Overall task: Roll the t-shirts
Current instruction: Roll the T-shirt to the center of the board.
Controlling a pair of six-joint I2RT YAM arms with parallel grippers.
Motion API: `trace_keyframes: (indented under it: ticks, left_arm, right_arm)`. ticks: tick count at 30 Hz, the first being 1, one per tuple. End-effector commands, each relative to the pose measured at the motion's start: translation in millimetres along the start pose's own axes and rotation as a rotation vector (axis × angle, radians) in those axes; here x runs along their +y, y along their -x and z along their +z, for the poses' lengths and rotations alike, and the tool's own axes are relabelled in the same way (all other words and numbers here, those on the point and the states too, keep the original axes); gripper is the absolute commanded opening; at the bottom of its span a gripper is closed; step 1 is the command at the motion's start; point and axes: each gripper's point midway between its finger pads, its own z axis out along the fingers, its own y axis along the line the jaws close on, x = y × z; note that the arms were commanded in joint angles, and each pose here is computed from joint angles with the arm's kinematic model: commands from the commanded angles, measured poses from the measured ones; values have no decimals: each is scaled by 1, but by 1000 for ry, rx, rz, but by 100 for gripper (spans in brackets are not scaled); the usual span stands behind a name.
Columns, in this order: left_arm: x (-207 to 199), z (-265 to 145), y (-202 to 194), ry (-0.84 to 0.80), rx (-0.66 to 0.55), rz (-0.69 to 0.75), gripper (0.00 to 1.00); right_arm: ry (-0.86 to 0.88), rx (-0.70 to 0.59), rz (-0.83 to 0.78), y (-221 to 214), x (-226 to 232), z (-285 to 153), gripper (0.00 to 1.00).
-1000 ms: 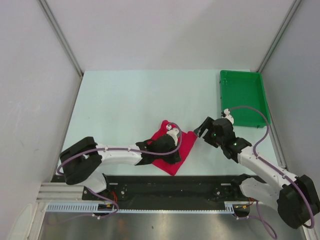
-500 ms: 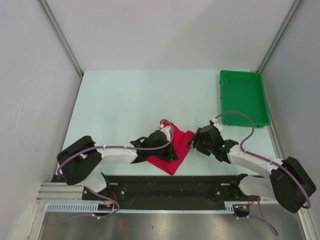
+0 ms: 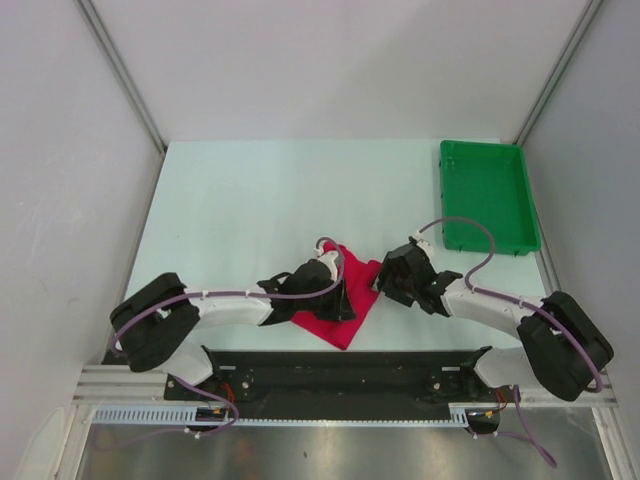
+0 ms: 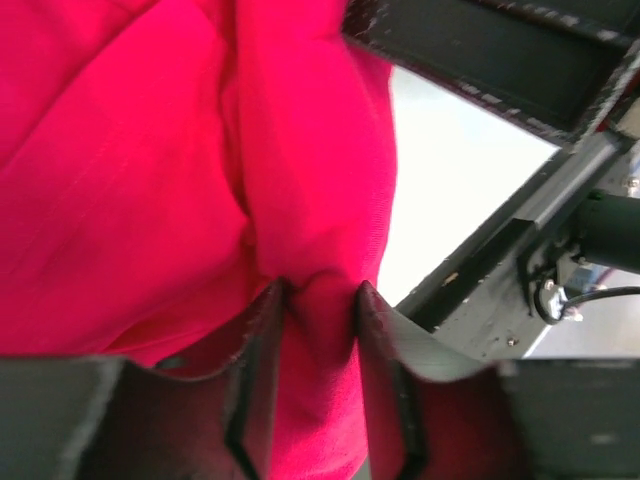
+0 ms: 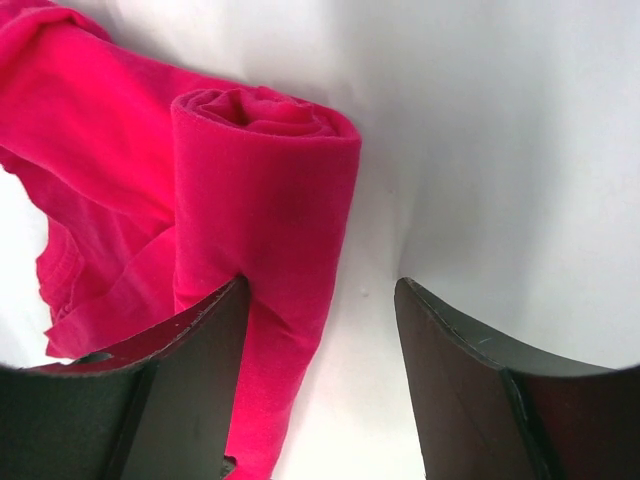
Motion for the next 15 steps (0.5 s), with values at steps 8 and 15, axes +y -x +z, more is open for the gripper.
trace_keyframes:
  ticks: [8, 15]
  left_arm:
    - [15, -16, 17, 129, -27, 92, 38]
    - [21, -16, 20, 157, -27, 104, 27]
  right_arm:
    - [43, -45, -11, 17, 32, 7, 67]
    - [54, -51, -12, 20, 43, 9, 68]
